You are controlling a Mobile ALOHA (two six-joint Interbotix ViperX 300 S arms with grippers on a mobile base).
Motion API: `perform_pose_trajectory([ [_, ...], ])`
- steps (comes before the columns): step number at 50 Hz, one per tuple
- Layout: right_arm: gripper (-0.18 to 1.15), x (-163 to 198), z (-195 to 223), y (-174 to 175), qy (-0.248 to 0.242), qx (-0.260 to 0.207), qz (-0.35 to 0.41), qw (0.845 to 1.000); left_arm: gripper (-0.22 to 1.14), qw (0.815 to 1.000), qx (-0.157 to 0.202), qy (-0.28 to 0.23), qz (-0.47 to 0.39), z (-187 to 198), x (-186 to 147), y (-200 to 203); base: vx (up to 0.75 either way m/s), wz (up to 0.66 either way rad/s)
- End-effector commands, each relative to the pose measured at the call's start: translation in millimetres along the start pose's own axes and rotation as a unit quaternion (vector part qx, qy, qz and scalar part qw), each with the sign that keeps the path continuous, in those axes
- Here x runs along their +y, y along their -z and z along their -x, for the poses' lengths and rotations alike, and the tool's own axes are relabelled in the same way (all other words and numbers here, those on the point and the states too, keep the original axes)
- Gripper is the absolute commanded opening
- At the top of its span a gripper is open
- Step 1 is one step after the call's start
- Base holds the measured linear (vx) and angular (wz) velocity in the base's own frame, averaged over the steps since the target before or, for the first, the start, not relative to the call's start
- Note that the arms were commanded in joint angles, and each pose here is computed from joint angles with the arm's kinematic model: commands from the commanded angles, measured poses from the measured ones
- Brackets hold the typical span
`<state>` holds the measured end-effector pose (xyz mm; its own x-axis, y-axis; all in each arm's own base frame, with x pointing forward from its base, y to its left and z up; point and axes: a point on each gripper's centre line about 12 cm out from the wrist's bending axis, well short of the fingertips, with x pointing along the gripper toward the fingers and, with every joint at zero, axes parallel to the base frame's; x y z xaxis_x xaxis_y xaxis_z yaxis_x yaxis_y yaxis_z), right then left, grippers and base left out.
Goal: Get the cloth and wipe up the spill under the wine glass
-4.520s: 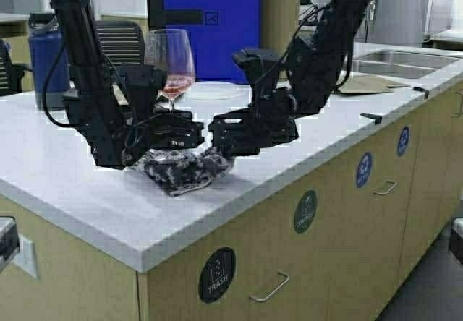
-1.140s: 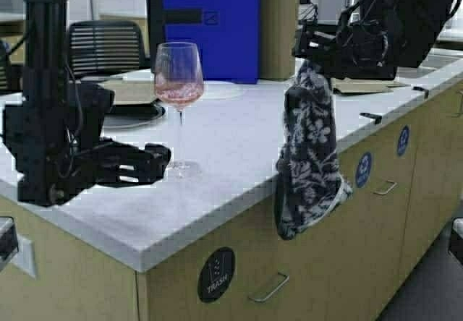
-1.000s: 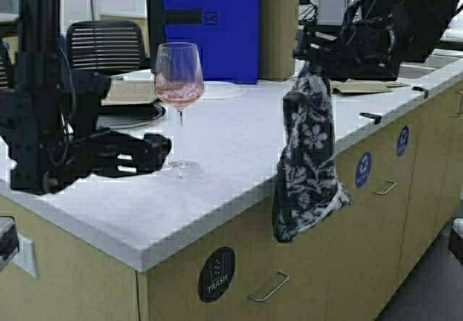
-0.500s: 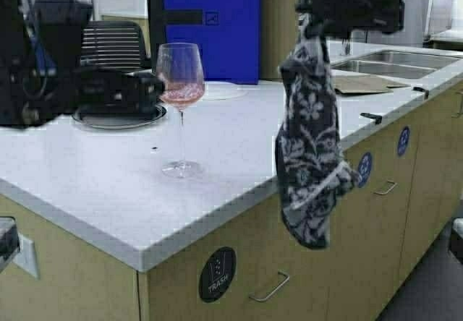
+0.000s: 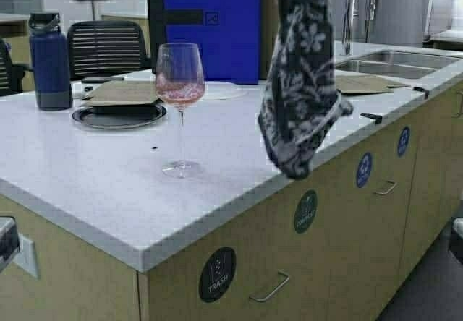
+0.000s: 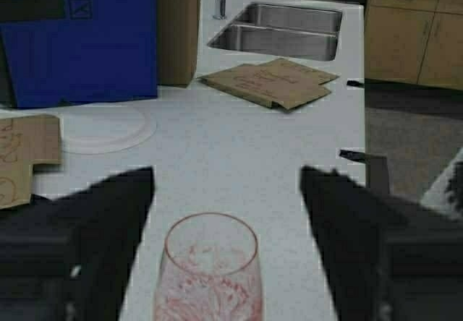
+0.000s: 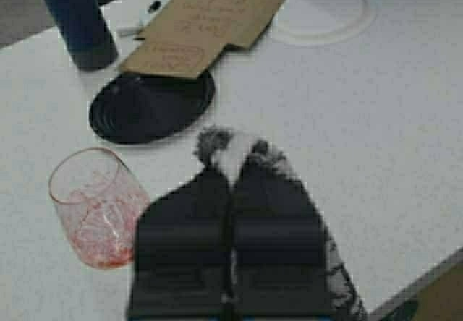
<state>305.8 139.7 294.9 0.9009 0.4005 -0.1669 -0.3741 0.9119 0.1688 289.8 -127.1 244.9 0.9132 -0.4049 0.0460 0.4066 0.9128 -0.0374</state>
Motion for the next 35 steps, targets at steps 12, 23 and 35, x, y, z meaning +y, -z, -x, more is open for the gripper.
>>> perform_pose_trajectory([
  [12, 0.06, 14, 33, -75, -0.015, -0.059, 0.032, 0.998, 0.96, 0.999, -0.035, 0.000, -0.001, 8, -4, -98, 0.00, 0.00],
  [23, 0.06, 16, 45, -82, -0.016, -0.068, 0.035, 0.997, 0.96, 0.999, -0.049, 0.001, 0.000, 18, -4, -111, 0.00, 0.00],
  [35, 0.06, 15, 45, -78, -0.016, -0.062, 0.035, 0.997, 0.96, 0.999, -0.039, 0.001, 0.000, 20, -4, -103, 0.00, 0.00],
])
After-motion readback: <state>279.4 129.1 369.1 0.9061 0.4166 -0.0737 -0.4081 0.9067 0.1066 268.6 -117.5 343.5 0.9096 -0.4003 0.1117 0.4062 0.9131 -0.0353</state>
